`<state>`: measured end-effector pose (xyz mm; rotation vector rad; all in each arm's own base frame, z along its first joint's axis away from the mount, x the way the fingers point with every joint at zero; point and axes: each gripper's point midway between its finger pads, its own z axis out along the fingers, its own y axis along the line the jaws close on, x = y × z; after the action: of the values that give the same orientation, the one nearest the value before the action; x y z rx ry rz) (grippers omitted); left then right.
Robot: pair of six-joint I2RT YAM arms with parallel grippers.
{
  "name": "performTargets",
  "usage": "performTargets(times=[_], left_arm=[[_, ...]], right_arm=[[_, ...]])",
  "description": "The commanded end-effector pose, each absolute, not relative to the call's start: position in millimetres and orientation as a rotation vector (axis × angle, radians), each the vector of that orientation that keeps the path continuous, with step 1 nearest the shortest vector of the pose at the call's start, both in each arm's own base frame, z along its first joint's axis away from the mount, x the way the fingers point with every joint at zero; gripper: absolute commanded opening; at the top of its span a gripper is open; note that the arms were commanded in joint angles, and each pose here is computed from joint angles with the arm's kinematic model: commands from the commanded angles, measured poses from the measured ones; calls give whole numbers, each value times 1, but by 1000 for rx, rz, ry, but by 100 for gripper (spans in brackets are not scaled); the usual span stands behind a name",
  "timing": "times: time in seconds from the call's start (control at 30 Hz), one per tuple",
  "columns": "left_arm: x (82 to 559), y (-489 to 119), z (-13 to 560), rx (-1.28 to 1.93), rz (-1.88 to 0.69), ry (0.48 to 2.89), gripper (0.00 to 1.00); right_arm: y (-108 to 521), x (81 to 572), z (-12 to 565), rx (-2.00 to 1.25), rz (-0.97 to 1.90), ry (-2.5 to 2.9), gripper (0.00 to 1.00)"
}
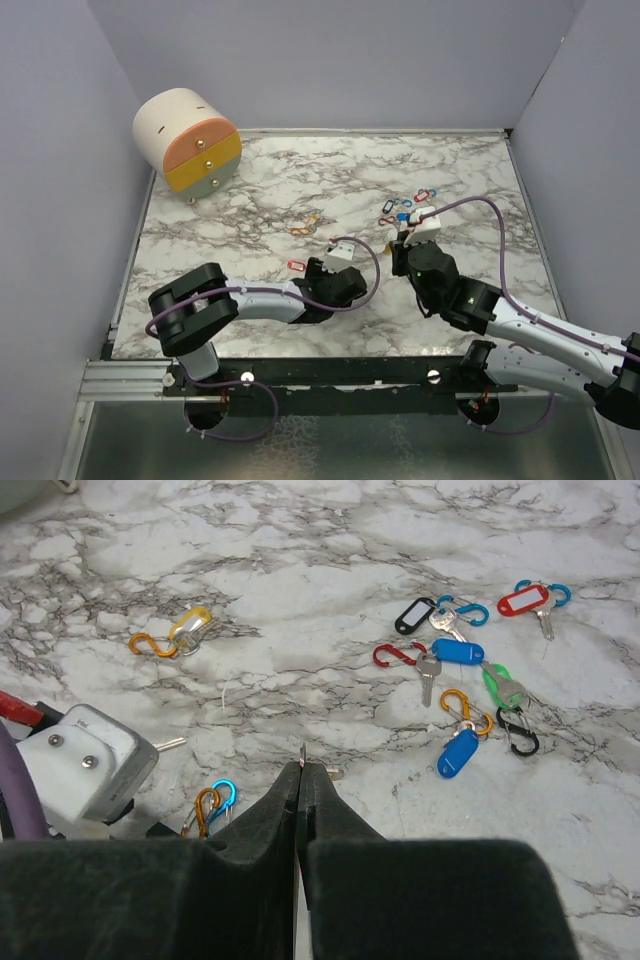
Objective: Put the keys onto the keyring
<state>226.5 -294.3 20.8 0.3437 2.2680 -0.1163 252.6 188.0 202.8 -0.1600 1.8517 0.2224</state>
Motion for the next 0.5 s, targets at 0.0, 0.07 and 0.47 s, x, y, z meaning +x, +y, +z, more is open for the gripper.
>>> performTargets(times=[0.0,0.07,0.47], left_arm=[[215,-256,11,382,26,2303,75],[215,-259,13,382,14,2298,75],[223,-292,14,426,-82,2283,75]], right_arm=[[190,254,206,-149,234,1836,1],[192,254,204,-152,236,1838,1],[192,254,204,-155,238,1837,1]])
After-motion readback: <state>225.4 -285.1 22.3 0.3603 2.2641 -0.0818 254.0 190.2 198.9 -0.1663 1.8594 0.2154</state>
